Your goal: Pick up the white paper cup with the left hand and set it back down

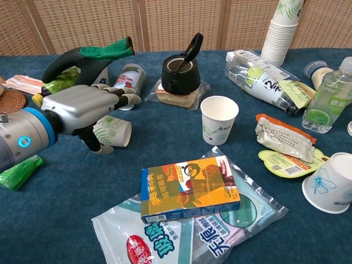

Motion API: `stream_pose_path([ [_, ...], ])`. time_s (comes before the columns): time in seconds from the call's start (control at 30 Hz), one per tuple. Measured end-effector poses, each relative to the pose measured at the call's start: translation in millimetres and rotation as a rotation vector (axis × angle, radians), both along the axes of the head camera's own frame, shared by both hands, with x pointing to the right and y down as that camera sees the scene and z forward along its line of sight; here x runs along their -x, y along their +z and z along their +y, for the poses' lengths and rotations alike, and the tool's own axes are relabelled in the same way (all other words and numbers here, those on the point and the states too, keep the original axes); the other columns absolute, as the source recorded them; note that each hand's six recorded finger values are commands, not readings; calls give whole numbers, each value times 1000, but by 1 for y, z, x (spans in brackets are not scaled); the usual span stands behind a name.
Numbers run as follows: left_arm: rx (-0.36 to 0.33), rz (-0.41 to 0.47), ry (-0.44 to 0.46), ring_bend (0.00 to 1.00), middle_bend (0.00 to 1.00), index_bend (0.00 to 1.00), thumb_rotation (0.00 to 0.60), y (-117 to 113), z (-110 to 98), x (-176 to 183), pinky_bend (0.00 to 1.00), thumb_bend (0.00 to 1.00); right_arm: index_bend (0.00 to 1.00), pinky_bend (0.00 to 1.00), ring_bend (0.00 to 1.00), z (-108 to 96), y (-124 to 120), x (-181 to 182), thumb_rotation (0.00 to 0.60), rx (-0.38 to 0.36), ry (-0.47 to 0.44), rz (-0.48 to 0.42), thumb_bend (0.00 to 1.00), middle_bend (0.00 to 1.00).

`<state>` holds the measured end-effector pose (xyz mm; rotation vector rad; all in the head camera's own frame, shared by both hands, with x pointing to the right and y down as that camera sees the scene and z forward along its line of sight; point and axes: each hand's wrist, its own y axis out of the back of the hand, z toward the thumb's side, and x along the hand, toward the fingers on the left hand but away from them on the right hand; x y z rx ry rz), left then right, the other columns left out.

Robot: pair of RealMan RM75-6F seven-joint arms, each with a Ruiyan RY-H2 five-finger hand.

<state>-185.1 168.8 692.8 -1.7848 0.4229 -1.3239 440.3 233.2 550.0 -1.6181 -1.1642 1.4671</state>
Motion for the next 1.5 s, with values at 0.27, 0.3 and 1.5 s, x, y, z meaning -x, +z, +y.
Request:
stream_pose_path([
  [0.27, -12, -13, 3, 84, 112, 37, 600, 5, -1, -12, 140, 296, 0, 0, 0, 0, -1, -1, 600, -2, 4, -3, 84, 0],
  [0.3, -15, -15, 3, 115, 148, 52, 600, 5, 0, -12, 163, 296, 0, 0, 0, 0, -1, -1, 599, -2, 4, -3, 85, 0],
  [1.5, 23, 349, -215, 384, 464, 212, 600, -25, -6, -17, 319, 307, 0, 0, 0, 1, 2, 0, 600, 7, 0, 4, 86, 0],
])
